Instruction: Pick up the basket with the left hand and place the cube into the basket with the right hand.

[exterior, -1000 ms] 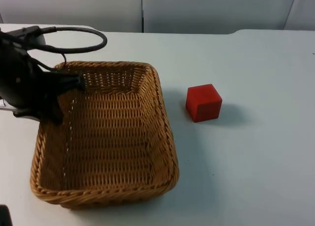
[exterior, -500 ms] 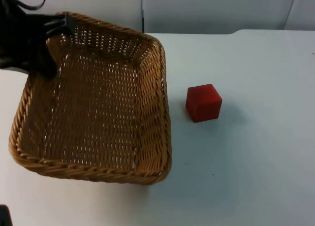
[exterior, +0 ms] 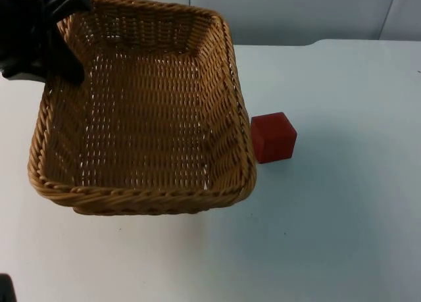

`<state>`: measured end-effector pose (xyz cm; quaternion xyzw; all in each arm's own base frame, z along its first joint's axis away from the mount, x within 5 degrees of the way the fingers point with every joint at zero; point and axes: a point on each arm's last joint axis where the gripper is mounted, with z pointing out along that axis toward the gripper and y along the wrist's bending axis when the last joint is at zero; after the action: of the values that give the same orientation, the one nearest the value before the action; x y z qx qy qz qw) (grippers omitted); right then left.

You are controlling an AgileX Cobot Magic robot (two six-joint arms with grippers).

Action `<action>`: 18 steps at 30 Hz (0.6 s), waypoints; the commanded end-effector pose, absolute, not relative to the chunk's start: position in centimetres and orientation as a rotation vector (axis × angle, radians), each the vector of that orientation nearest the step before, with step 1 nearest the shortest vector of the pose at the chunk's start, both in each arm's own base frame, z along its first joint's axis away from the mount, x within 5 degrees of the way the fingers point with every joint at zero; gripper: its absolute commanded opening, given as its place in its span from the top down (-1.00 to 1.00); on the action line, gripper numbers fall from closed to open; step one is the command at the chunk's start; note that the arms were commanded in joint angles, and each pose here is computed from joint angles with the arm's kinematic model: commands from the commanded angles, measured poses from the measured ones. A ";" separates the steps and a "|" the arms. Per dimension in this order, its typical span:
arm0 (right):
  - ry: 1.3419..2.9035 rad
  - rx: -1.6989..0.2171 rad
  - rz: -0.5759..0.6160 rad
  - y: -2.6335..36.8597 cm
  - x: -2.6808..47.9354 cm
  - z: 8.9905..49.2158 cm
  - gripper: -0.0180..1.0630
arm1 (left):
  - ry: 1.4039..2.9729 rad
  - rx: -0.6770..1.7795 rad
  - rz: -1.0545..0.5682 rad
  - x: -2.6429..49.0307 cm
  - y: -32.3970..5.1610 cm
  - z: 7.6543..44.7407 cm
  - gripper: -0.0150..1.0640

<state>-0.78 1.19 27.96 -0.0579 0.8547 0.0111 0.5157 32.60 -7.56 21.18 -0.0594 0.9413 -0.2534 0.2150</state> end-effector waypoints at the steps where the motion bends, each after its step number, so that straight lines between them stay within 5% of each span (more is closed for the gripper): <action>1: 2.046 -0.131 0.019 1.2 -0.7 27.9 0.97 | 2.581 -0.195 -0.734 32.6 -7.6 21.9 0.98; 18: 2.046 -0.131 0.019 1.2 -0.7 27.9 0.97 | 2.578 -0.197 -0.731 32.7 -7.6 21.9 0.98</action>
<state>-0.78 1.19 27.96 -0.0579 0.8547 0.0111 0.5157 32.61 -7.54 21.19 -0.0607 0.9410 -0.2542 0.2151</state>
